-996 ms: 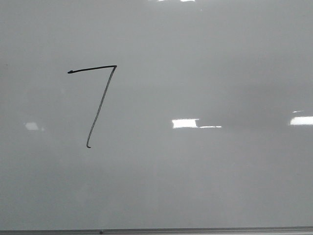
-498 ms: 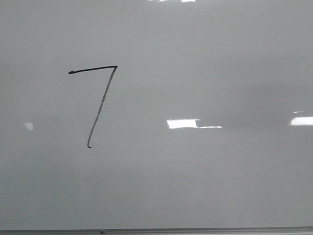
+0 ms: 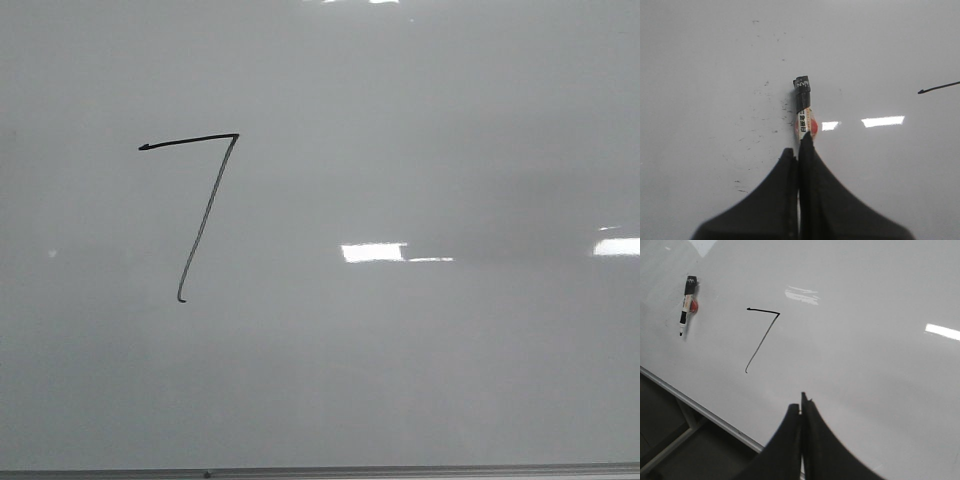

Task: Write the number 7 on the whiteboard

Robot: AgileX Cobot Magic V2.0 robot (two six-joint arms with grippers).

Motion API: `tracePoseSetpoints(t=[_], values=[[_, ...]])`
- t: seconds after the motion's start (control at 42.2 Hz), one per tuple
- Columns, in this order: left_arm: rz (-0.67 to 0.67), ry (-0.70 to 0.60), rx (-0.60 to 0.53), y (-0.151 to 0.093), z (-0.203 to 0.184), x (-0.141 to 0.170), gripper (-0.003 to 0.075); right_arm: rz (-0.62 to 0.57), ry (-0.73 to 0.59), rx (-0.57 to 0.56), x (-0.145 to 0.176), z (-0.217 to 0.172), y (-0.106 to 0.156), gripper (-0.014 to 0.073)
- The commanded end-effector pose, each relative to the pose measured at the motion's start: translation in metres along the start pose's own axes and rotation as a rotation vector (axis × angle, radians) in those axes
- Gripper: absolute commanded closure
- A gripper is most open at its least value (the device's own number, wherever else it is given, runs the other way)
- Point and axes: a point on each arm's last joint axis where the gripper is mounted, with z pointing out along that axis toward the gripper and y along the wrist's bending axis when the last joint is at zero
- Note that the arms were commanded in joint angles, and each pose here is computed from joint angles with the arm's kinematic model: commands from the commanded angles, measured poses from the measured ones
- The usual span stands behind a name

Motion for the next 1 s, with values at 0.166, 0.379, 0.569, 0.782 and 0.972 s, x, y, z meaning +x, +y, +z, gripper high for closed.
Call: tracePoseSetpoints(t=[0.166, 0.379, 0.569, 0.782, 0.972], values=[[-0.005, -0.093, -0.012, 0.001, -0.001, -0.006, 0.0741, 0.016, -0.082, 0.029, -0.014, -0.002, -0.002, 0.0663], [-0.005, -0.093, -0.012, 0.001, -0.001, -0.006, 0.0741, 0.016, -0.082, 0.029, -0.014, -0.002, -0.002, 0.0663], [-0.005, -0.093, -0.012, 0.001, -0.001, -0.006, 0.0741, 0.016, -0.082, 0.029, -0.014, -0.002, -0.002, 0.0663], [-0.005, -0.093, -0.012, 0.001, -0.001, -0.006, 0.0741, 0.014, -0.075, 0.036, -0.010, 0.000, -0.003, 0.0663], [-0.005, -0.093, -0.012, 0.001, -0.001, -0.006, 0.0741, 0.010, -0.084, 0.193, 0.002, 0.005, -0.019, 0.0663]])
